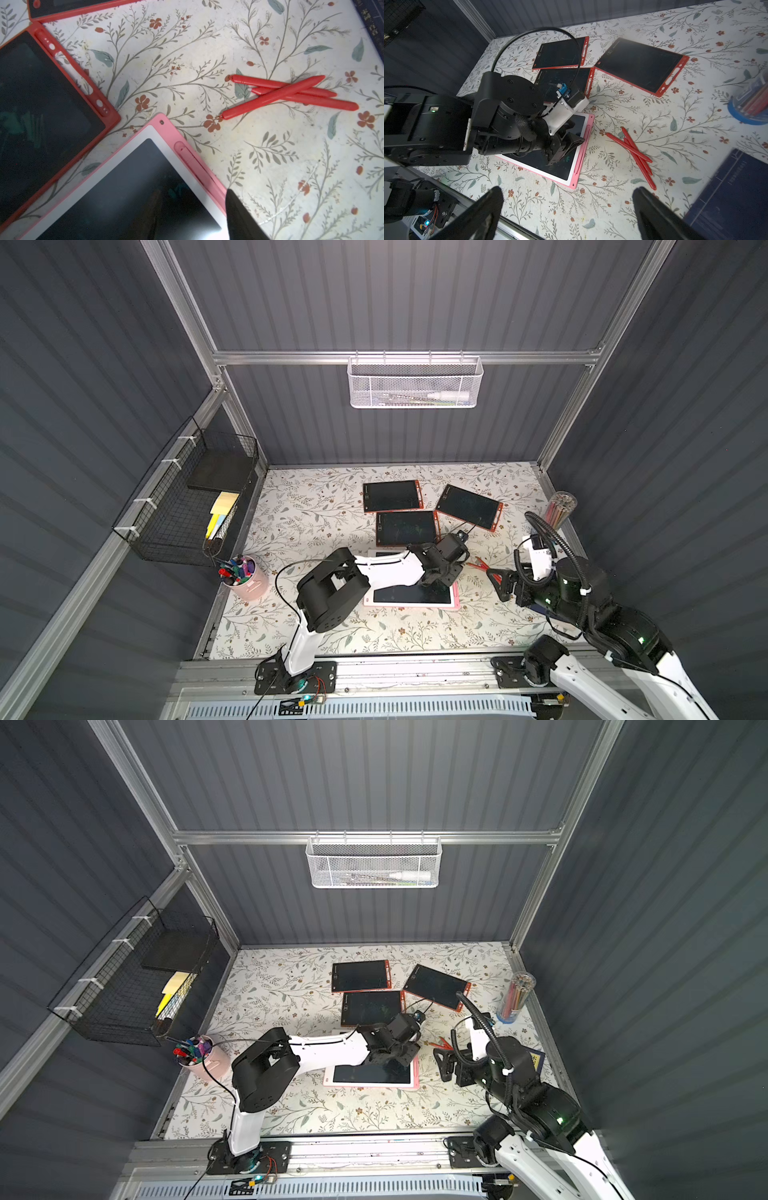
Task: Place the stylus back onto the writing tablet
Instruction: Adjust the stylus on the writing tablet.
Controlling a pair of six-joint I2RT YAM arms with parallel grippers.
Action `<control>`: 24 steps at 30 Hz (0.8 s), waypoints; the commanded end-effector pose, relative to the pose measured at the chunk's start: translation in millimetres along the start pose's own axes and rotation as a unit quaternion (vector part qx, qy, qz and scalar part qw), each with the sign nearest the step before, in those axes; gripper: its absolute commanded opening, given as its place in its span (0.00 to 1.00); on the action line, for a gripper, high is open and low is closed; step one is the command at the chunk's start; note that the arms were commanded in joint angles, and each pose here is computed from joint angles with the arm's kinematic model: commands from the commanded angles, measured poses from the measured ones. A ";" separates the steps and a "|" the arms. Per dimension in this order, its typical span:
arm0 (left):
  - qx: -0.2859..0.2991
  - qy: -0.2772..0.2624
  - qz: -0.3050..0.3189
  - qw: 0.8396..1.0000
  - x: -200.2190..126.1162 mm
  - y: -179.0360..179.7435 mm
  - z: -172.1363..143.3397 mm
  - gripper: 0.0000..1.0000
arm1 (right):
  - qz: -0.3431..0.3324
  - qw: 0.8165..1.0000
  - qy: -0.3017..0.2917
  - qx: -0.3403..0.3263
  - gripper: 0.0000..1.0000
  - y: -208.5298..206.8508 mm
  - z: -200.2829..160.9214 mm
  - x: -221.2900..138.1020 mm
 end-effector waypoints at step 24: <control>0.030 0.050 0.023 0.998 29.7 9.0 -33.4 0.55 | -0.002 1.000 0.006 0.000 0.99 -1.5 -4.5 2.0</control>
Point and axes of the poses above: each gripper's point midway between its finger pads, its own x axis out along the fingers, its own y axis along the line the jaws close on, z = x × y, the point moved 7 cm from there along -x, back along the fingers, and after that the axes turned 3 degrees about -x, right-handed, at the moved point
